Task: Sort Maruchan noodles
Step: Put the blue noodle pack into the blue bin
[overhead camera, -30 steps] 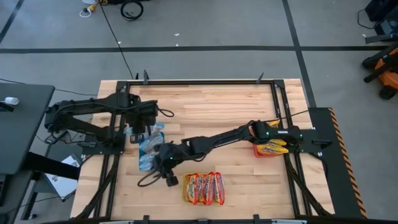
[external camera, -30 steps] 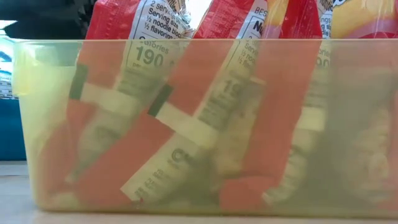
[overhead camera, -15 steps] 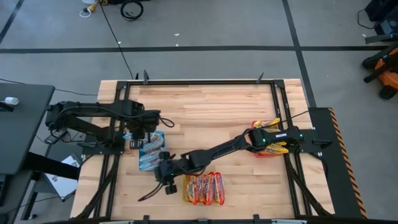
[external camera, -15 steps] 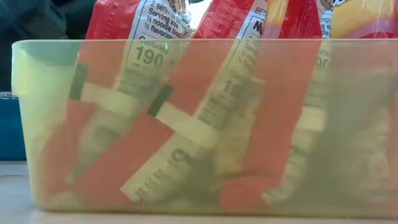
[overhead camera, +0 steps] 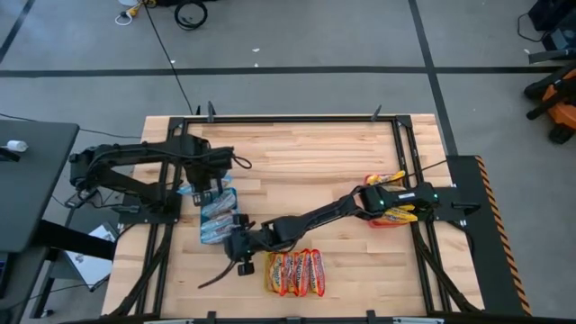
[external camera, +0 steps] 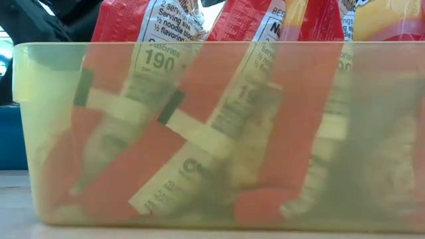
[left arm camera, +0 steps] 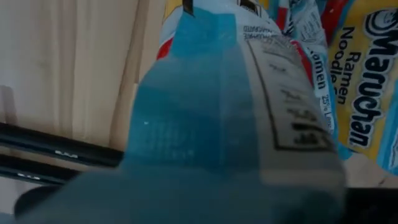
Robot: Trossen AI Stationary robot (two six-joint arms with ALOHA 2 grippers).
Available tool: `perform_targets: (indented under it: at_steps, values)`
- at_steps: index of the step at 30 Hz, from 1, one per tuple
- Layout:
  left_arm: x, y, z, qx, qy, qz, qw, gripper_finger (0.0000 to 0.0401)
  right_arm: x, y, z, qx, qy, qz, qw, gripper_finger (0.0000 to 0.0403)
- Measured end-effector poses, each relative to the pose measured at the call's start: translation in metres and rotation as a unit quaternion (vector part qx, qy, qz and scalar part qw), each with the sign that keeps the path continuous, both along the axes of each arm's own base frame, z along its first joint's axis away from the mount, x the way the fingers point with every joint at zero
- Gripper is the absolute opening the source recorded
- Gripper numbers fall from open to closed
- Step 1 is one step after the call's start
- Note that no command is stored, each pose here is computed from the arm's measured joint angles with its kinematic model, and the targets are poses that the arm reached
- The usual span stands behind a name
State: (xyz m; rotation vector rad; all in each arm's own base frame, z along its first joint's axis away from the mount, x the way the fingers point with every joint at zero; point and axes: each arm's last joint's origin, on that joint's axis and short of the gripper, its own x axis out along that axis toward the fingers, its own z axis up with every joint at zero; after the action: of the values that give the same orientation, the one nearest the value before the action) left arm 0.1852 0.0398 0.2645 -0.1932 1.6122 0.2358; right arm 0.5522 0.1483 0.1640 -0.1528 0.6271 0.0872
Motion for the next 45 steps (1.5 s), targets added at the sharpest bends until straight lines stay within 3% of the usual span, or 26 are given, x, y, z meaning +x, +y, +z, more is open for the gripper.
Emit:
perform_targets:
  at_steps: [5,8,12,17,20,23,26,32,35,39,45]
  values:
    - [-0.007,0.003,0.001,-0.011,0.031,-0.014,0.999,0.0078,-0.008,-0.001,0.031,-0.101,-0.025,-0.050,0.993,0.0176]
    - [-0.017,0.002,0.007,-0.019,0.066,-0.011,0.998,0.0078,-0.009,-0.017,0.057,-0.110,-0.044,-0.065,0.991,0.0176]
    - [-0.024,0.001,0.021,-0.009,0.034,-0.012,0.999,0.0078,-0.005,-0.051,0.066,-0.128,-0.044,-0.074,0.988,0.0179]
    - [-0.033,-0.001,0.046,0.007,-0.029,-0.006,1.000,0.0078,0.013,-0.092,0.071,-0.091,-0.118,-0.021,0.989,0.0185]
    - [-0.039,0.000,0.061,0.014,-0.067,0.020,0.997,0.0078,0.026,-0.115,0.053,-0.069,-0.154,-0.025,0.985,0.0185]
    - [-0.042,0.004,0.064,-0.013,-0.082,0.044,0.996,0.0078,0.031,-0.134,0.039,-0.054,-0.158,-0.011,0.986,0.0185]
    - [-0.043,0.009,0.061,-0.045,-0.082,0.067,0.993,0.0078,0.031,-0.143,0.042,-0.038,-0.162,0.014,0.986,0.0185]
    - [-0.040,0.020,0.057,-0.046,-0.072,0.110,0.990,0.0078,0.028,-0.149,0.036,-0.032,-0.127,0.073,0.989,0.0185]
    - [-0.042,0.021,0.050,-0.049,-0.057,0.143,0.987,0.0078,0.024,-0.152,0.027,-0.045,-0.074,0.051,0.995,0.0185]
    - [-0.047,0.019,0.021,-0.057,0.000,0.151,0.987,0.0078,0.017,-0.164,0.023,-0.045,-0.020,0.010,0.999,0.0185]
    - [-0.044,0.016,-0.017,-0.075,0.012,0.134,0.988,0.0078,0.006,-0.171,0.035,-0.051,0.026,0.024,0.998,0.0185]
